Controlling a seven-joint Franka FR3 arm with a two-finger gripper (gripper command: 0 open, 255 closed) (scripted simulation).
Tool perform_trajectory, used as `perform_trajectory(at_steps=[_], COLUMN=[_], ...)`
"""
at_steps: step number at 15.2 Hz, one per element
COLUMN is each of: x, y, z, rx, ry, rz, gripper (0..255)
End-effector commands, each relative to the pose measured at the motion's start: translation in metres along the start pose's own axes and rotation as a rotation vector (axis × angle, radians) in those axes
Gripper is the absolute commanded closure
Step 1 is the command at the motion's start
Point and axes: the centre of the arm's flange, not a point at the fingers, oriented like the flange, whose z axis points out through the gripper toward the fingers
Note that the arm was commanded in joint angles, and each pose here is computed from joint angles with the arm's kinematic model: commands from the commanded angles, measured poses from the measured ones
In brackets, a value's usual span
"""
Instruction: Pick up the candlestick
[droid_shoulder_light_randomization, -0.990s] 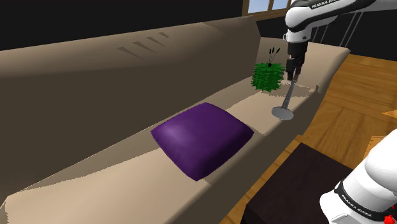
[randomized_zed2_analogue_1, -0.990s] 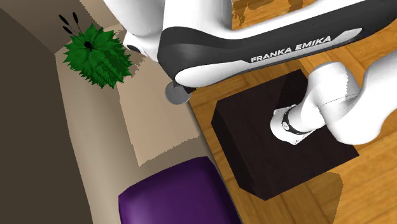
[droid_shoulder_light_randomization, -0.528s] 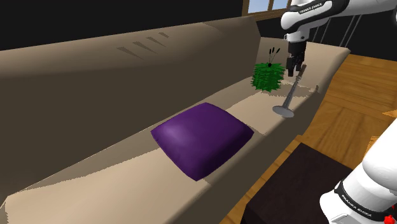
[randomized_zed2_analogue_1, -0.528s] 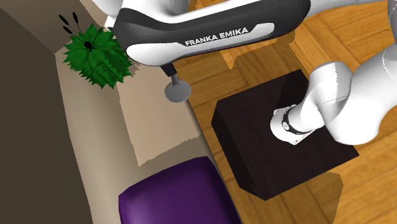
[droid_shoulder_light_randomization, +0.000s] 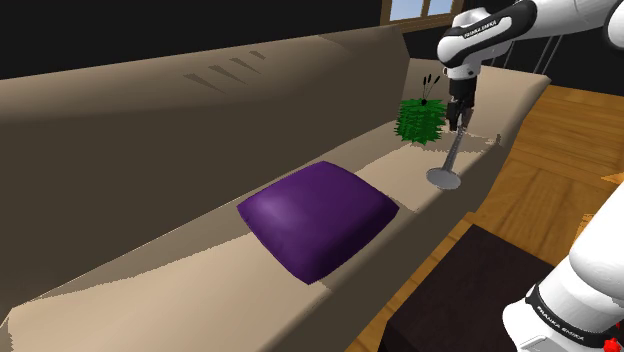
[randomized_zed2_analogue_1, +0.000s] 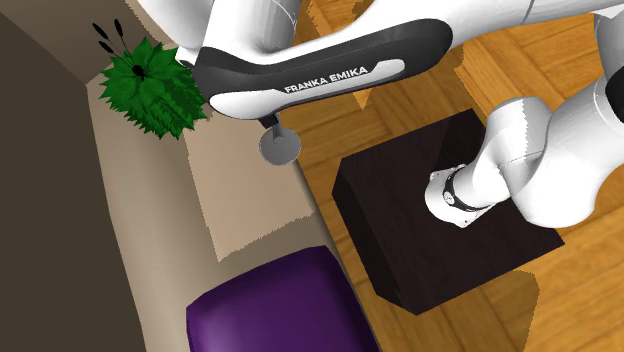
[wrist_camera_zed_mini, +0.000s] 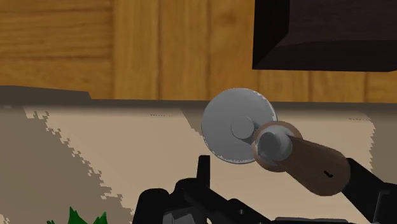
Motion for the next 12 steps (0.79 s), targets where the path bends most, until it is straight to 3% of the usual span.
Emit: perform_trajectory(at_steps=[1,2,12], x=[0.0006,0.0007,-0.0006], y=[-0.0001,-0.0001,0.0001], z=[0.0021,0.0023,-0.0031], rx=[0.0,0.0,0.0], ry=[0.0,0.0,0.0], rz=[0.0,0.0,0.0], gripper=[0,255,255])
